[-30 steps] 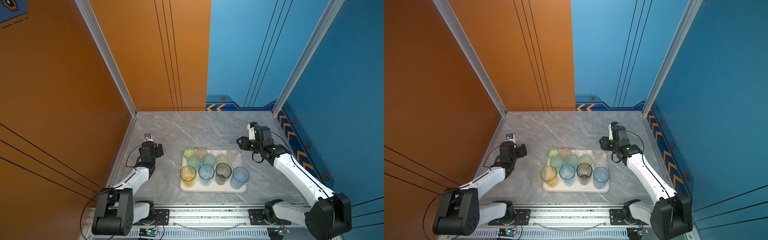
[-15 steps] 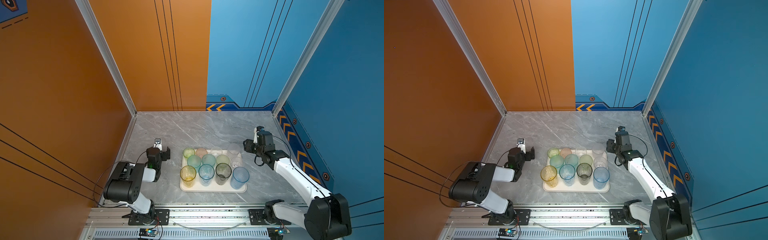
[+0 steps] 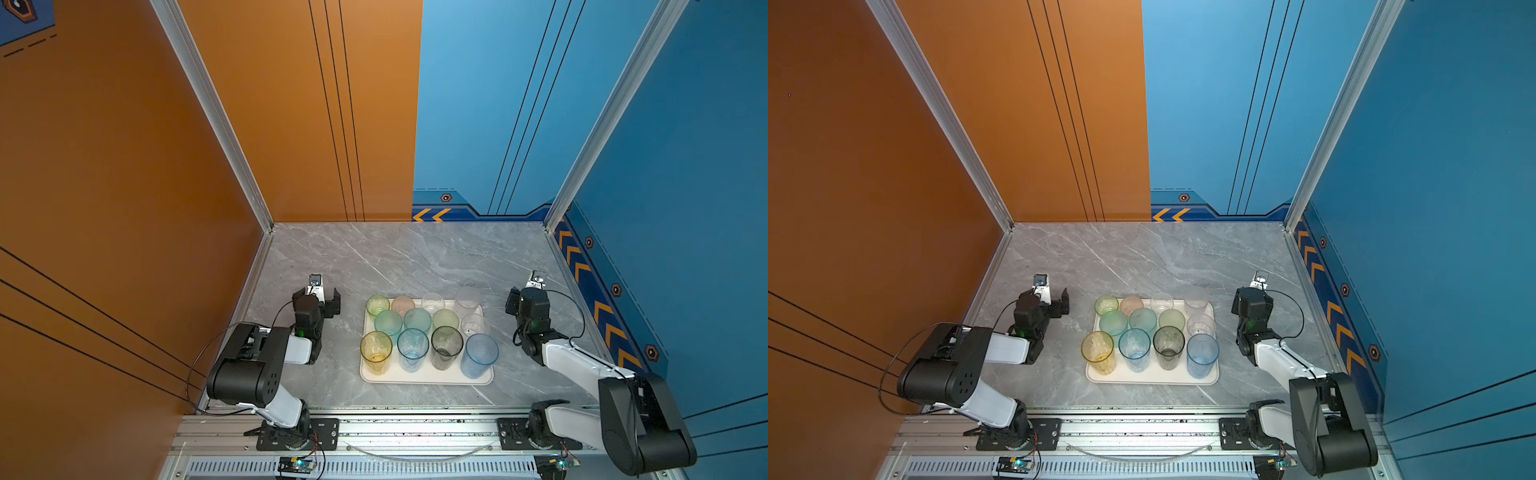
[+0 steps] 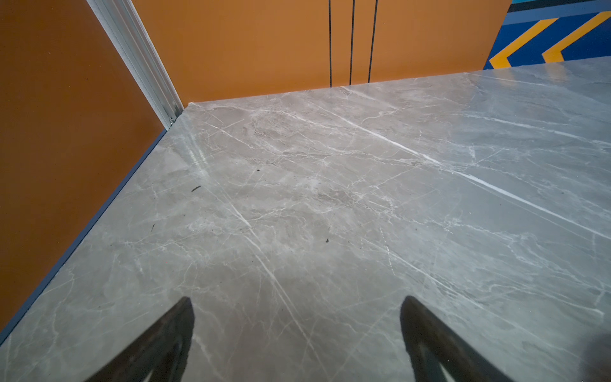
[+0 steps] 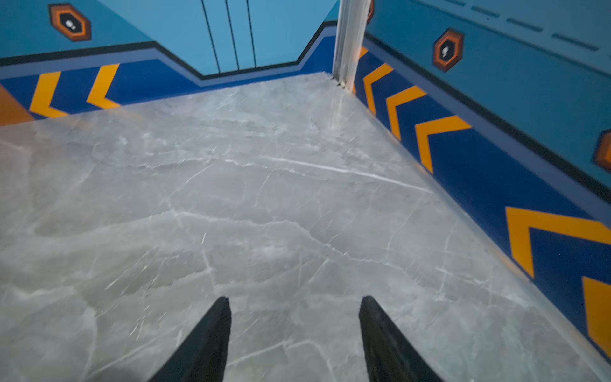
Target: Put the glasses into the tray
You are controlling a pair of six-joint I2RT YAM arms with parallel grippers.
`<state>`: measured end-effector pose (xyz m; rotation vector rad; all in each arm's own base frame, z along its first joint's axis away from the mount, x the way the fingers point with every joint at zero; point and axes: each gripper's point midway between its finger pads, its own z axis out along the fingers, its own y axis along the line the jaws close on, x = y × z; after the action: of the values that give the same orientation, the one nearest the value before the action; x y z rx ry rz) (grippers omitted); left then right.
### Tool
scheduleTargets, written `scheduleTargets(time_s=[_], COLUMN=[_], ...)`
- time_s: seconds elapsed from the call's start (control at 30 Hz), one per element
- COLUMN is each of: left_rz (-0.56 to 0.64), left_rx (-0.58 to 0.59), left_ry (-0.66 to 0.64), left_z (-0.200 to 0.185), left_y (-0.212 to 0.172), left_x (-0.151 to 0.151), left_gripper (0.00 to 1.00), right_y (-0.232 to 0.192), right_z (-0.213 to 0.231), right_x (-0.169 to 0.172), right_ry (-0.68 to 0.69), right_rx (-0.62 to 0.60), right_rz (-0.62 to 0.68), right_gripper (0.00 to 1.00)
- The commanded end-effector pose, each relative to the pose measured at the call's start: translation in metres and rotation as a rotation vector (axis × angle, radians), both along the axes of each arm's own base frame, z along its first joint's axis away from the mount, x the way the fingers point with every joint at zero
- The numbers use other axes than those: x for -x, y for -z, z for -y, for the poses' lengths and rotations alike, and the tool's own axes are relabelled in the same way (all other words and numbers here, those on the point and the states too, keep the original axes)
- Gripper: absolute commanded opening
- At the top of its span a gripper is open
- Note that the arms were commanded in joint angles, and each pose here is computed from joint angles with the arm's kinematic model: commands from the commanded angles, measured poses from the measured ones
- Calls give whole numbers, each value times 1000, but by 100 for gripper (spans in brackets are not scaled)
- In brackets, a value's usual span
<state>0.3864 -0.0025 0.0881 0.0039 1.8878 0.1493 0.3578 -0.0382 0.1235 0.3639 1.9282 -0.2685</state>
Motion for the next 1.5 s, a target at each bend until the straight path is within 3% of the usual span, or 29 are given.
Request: scheduleTargets(time_s=[0.0, 0.4, 0.57, 0.7, 0.73, 0.77, 0.8, 1.47], left_rz=[25, 24, 12, 9, 6, 6, 4, 7], left_rx=[-17, -16, -10, -8, -7, -5, -5, -8], left_ry=[-9, -9, -6, -7, -6, -6, -5, -23], left_z=[-2, -3, -3, -4, -4, -4, -4, -6], left_y=[-7, -7, -5, -5, -5, -5, -4, -5], left_x=[-2, -3, -5, -5, -5, -6, -5, -5], left_gripper=[98, 97, 98, 98, 98, 98, 98, 98], right_y=[-16, 14, 26, 28, 28, 28, 27, 28], right_z=[18, 11, -9, -7, -7, -6, -7, -7], right_x=[-5, -21, -28, -29, -29, -29, -30, -29], right_ry=[67, -24, -131, -114, -114, -112, -114, -114], right_rx=[56, 11, 36, 41, 37, 37, 41, 40], right_rz=[121, 89, 86, 63, 54, 61, 71, 65], right_gripper=[61, 62, 62, 63, 66, 95, 100, 100])
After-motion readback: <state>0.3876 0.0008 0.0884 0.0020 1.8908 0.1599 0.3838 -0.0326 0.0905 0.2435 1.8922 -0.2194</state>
